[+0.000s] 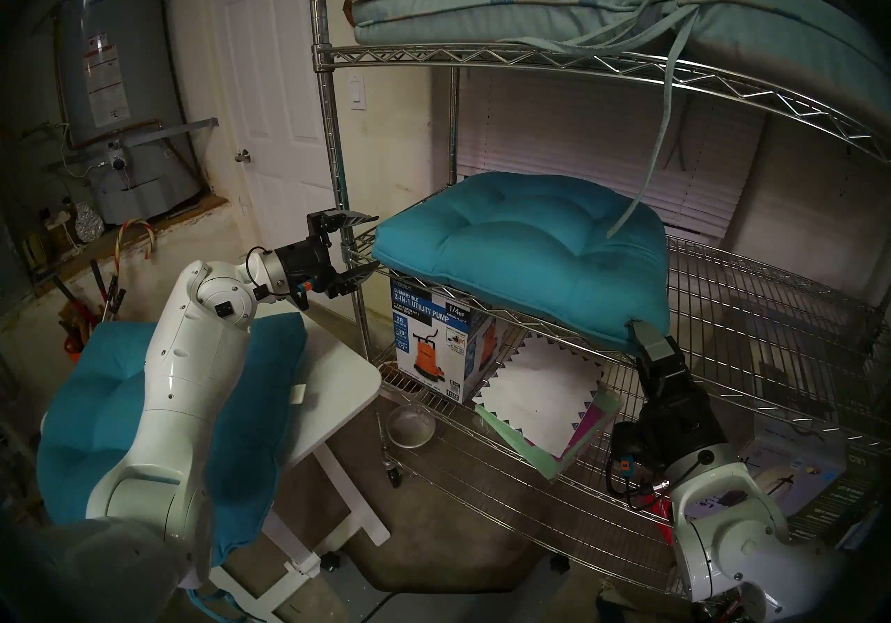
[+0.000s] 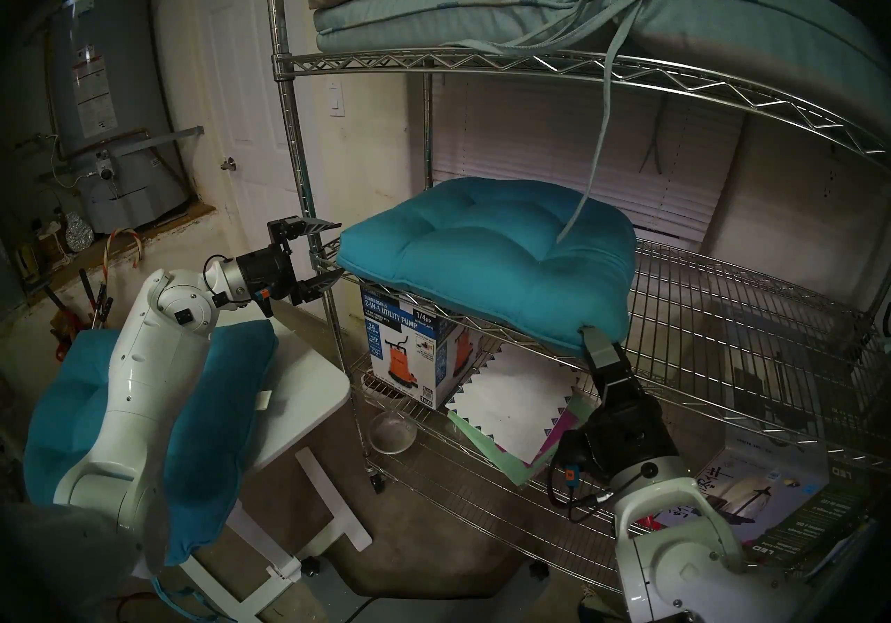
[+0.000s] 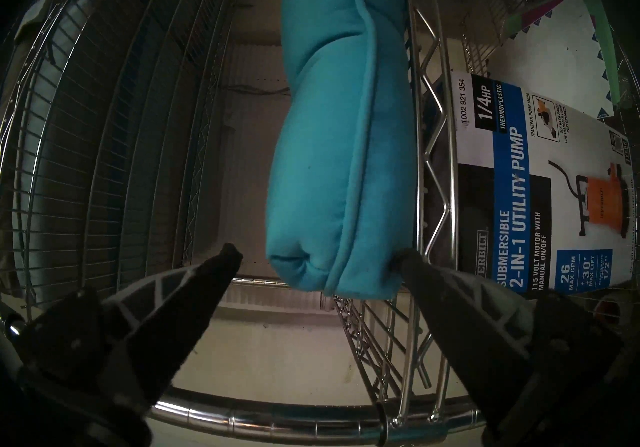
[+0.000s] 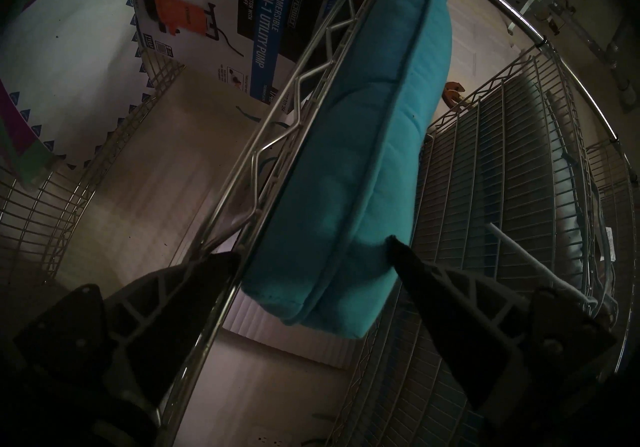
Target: Take cushion off the shelf
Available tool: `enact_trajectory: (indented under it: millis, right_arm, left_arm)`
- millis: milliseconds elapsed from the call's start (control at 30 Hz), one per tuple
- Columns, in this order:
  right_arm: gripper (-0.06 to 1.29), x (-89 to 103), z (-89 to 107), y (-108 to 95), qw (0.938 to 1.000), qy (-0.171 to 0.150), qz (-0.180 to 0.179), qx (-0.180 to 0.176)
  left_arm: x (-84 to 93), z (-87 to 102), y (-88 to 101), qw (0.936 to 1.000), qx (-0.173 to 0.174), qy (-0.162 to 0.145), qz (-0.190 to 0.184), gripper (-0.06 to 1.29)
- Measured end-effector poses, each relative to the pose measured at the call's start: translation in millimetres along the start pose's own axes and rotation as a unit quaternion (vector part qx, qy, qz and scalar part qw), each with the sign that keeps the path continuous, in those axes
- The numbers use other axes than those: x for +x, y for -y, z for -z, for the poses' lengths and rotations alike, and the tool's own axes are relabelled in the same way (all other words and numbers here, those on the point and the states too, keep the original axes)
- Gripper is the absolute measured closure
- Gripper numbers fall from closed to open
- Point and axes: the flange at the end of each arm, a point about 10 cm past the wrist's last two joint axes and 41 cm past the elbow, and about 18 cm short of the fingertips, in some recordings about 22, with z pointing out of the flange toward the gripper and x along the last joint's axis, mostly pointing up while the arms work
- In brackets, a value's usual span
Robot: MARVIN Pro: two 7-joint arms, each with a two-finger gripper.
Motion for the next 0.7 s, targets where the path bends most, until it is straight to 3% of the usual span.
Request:
enact_trajectory:
  millis: [700]
  right_arm:
    - [0.01, -2.9, -5.2, 0.2, 0.9999, -0.007, -0.003, -0.007]
  left_arm:
    - [-4.3, -3.2, 2.0, 1.0, 0.006, 0.001, -0.007, -0.03]
